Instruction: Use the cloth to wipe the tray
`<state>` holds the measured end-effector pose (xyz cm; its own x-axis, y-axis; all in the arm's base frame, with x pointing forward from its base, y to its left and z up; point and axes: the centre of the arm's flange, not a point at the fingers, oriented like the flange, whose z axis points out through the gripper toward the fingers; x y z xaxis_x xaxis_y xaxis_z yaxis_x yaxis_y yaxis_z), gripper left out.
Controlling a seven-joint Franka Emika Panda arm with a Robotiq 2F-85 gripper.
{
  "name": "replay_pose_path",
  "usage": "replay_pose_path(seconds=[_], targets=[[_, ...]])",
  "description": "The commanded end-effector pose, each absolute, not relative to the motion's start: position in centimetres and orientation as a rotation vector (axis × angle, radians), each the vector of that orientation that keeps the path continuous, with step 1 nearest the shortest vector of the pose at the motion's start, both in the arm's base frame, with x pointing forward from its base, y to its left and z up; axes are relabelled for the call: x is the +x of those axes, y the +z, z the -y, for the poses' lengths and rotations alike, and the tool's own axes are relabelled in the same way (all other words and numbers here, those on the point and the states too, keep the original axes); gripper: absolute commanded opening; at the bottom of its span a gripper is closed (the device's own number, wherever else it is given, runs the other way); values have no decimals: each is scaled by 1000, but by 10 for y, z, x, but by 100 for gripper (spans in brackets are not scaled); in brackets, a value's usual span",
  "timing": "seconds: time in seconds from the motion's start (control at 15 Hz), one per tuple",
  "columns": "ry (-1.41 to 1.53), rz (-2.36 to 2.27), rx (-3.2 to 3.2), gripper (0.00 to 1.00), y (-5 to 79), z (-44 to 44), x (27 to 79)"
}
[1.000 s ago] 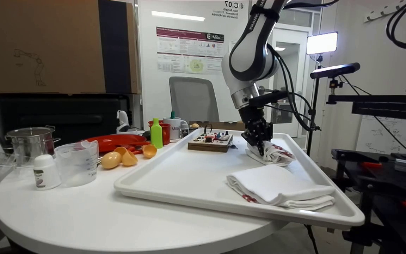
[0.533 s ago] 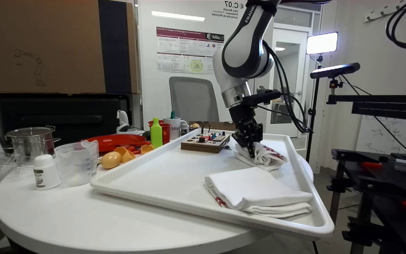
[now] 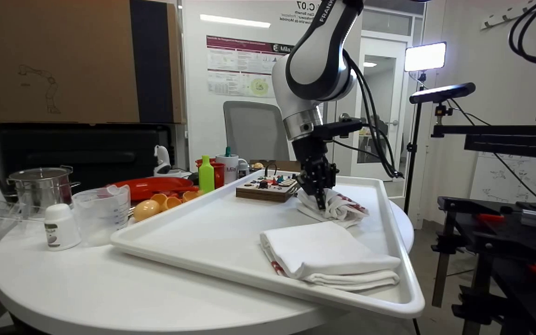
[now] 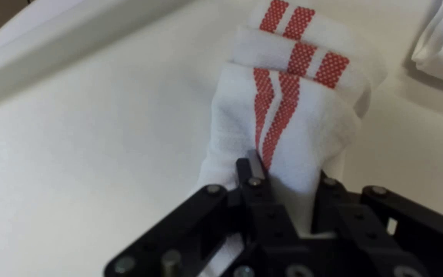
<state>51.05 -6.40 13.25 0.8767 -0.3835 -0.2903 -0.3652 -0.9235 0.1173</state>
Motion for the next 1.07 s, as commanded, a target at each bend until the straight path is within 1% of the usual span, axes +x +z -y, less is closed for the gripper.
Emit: replay_pose_path(seconds=[0.0,0.47,1.0], targets=[[-428,503,3011,6,119,47,528],[-375,351,3012,6,124,19,557],[-291,142,2978,6,131,-20,607]])
